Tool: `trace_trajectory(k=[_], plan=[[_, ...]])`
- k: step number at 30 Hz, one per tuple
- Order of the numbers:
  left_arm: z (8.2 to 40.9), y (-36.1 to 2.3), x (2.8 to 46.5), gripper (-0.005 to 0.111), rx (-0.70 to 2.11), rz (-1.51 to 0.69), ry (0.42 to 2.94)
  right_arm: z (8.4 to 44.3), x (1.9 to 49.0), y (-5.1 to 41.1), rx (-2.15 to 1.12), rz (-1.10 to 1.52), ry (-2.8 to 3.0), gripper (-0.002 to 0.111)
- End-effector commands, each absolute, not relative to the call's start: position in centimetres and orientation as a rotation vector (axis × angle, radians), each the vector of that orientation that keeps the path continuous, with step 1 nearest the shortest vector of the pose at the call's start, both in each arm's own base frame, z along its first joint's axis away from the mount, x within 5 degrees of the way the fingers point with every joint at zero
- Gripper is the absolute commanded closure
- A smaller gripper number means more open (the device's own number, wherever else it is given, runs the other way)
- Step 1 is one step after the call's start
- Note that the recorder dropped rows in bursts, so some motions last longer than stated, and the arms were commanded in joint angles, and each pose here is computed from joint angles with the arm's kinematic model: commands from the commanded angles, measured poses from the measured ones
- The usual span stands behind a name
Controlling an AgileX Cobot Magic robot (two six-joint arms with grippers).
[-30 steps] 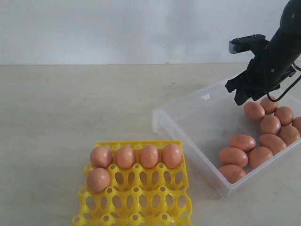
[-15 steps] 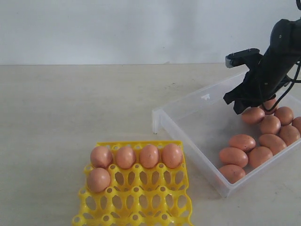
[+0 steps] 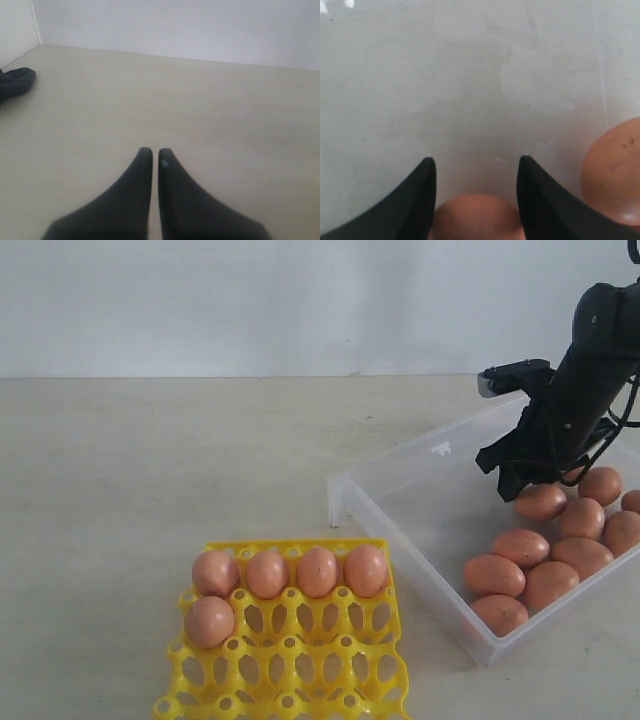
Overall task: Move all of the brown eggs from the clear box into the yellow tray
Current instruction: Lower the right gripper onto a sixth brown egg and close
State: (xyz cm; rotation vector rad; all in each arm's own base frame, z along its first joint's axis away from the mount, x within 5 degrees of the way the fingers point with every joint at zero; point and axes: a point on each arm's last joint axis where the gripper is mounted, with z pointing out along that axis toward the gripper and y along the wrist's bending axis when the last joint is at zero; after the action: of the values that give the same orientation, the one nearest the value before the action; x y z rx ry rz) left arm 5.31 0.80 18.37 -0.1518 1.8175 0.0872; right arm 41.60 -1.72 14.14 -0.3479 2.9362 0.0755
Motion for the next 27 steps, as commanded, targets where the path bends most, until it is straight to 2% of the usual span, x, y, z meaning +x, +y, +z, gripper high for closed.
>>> trace_trajectory(k=[1,6,11,15,21,27], plan=[[18.3,0.7,5.3,0.103,-0.139,0.084,1.816,14.4,41.2,-1.7,-0.390,0.082,2.974,0.066],[18.3,0.7,5.3,0.103,-0.139,0.084,1.816,16.2,41.5,-1.2,-0.338,0.157,2.884,0.066],[18.3,0.7,5.3,0.103,-0.139,0.084,1.816,19.7,41.1,-1.1,-0.331,0.132,2.797,0.066],[18.3,0.7,5.3,0.103,-0.139,0.084,1.816,21.8,39.8,-1.0,-0.203,0.176,2.842,0.066],[18.3,0.7,5.3,0.103,-0.139,0.084,1.816,21.9,38.6,-0.8,-0.112,0.235,2.972,0.066],[18.3,0.7,5.3,0.103,-0.139,0.084,1.816,21.5,38.7,-1.2,-0.112,0.157,2.980,0.066]])
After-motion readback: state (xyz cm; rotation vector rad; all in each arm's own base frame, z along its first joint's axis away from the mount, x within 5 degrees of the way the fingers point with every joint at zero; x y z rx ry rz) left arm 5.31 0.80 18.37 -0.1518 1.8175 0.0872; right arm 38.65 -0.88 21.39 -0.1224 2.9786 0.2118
